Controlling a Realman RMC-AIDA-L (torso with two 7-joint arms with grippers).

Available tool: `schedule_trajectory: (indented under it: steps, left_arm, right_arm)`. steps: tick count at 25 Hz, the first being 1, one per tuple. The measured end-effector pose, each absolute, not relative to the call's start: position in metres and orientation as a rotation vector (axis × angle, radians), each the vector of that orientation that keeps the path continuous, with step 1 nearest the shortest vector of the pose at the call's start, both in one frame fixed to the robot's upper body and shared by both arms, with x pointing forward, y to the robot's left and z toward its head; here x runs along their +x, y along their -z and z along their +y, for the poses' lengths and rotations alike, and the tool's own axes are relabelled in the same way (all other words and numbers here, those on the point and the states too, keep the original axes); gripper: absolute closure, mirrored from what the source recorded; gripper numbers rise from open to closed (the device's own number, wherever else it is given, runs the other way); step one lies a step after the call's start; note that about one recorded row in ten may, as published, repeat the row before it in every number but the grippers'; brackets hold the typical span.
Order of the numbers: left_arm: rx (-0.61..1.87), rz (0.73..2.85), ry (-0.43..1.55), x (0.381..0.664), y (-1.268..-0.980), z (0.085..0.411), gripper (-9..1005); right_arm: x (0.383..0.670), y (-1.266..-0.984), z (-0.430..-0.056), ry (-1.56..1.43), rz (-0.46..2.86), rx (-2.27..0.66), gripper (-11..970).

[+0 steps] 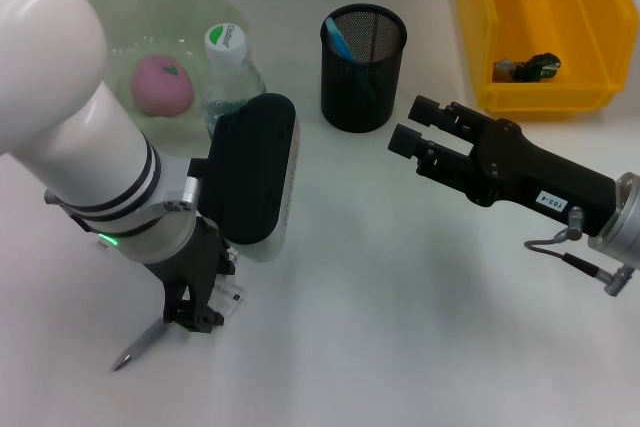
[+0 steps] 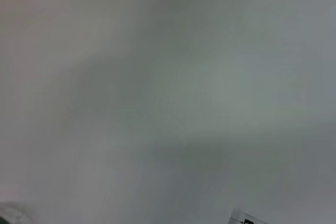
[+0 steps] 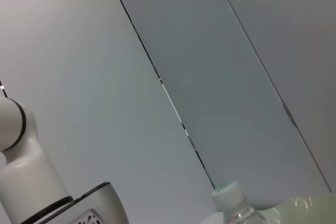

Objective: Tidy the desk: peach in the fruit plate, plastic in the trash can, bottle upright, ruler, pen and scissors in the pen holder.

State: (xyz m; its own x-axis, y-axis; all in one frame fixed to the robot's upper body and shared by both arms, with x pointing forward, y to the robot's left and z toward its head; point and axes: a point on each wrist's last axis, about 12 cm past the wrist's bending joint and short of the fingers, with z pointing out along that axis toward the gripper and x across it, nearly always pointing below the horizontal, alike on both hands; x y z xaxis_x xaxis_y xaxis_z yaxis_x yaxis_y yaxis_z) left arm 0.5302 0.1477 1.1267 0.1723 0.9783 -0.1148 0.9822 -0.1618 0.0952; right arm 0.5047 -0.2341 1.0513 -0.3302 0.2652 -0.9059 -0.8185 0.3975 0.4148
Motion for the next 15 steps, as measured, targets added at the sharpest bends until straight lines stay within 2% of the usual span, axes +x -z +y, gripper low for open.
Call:
schedule_trajectory:
  steps: [14,15]
  left_arm:
    - [2.272,1.942,0.009,0.5320,-1.1289,0.1455,504]
    - [2.271,1.939,0.008,0.5321,-1.1295,0.1451,558]
  right_arm:
    - [0.5044,-1.0510,-0.2340,-1.202,1.526,-0.512,275]
    - [0.5043,-1.0509,-0.2339,-1.203,1.526,-0.512,275]
